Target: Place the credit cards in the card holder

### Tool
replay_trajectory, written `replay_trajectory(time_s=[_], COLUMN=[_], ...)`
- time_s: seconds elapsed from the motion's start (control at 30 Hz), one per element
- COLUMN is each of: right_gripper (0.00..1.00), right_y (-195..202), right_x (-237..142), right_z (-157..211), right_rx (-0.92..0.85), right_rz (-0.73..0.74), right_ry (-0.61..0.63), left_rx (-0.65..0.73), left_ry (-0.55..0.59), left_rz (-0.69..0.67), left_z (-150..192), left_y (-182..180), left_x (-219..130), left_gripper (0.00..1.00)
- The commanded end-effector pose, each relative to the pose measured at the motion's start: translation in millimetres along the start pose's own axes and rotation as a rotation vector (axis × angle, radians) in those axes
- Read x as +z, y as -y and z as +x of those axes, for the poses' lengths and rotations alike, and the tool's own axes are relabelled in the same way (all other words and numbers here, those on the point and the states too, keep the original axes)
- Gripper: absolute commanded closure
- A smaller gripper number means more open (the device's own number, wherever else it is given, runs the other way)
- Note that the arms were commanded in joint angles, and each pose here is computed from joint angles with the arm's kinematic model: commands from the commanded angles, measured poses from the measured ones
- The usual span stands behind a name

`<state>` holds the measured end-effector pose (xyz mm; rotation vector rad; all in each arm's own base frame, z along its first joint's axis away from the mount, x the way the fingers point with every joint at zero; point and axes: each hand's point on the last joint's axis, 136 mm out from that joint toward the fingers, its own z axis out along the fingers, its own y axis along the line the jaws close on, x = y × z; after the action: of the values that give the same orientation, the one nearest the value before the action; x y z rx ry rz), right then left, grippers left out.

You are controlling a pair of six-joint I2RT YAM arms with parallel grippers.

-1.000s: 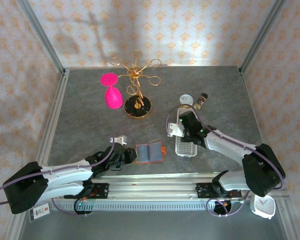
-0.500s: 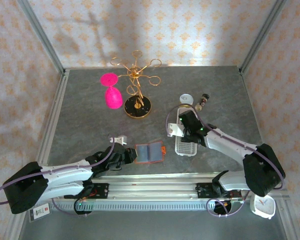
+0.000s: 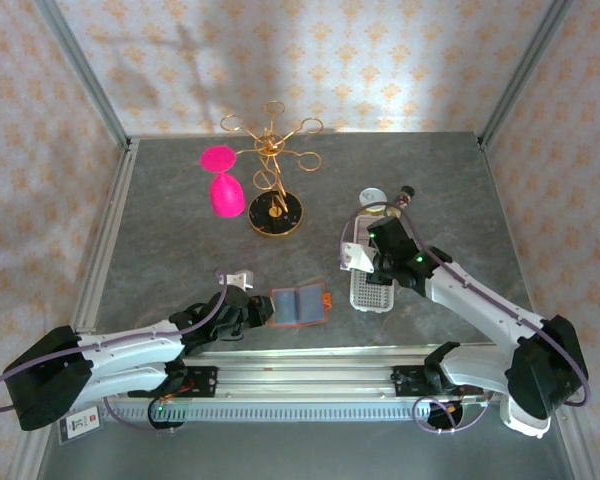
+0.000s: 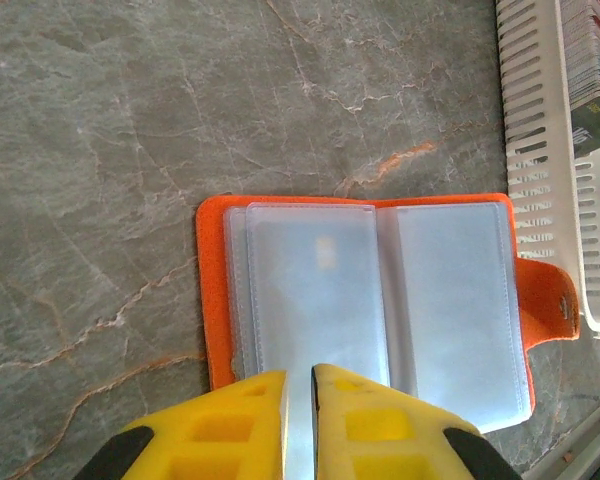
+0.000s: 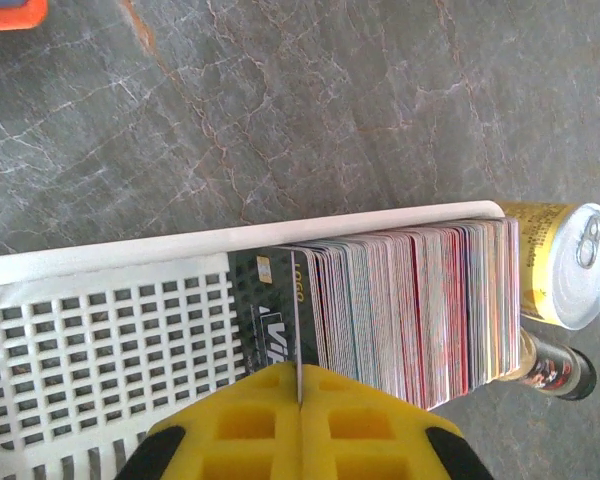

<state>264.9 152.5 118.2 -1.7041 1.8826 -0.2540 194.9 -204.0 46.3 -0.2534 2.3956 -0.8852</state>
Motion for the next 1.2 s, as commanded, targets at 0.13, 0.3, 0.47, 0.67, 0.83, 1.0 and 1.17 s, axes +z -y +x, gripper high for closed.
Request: replay_trajectory(time_s=[0.13,0.3,0.47,0.67,0.83,1.0,1.17], right_gripper=[1.0,1.0,1.0,1.0,1.0,1.0,1.0], right_y=[7,14,31,48,45,6,-15], right_x=[3,-12,-35,-57,-65,-58,-57], right_z=[6,-21,-56,-81,-90,-109,-122], right_rx=[0.039,0.129,0.425,0.886,1.231,1.468,1.535], right_rz=[0.025,-0.003,-0.041,-0.099,-0.215,-0.5,-0.564], right_ry=[-0.038,0.08,0.225,0.371,0.407,0.402,0.448], left_rx=[0.019,0.021,0.018,-0.002,-0.014,-0.033,-0.033], left_ry=[0.002,0.022,0.037,0.045,0.037,0.029,0.0], left_rz=[-0.005,-0.009,0.004,0.038,0.069,0.082,0.052], left_z=[-4,-8,-13,-16,-17,-16,-9], left_y=[4,4,8,17,25,27,21], left_x=[0,-4,-11,-17,-20,-20,-16], left_gripper=[0.85,0.85,0.84,0.84,0.83,0.8,0.69])
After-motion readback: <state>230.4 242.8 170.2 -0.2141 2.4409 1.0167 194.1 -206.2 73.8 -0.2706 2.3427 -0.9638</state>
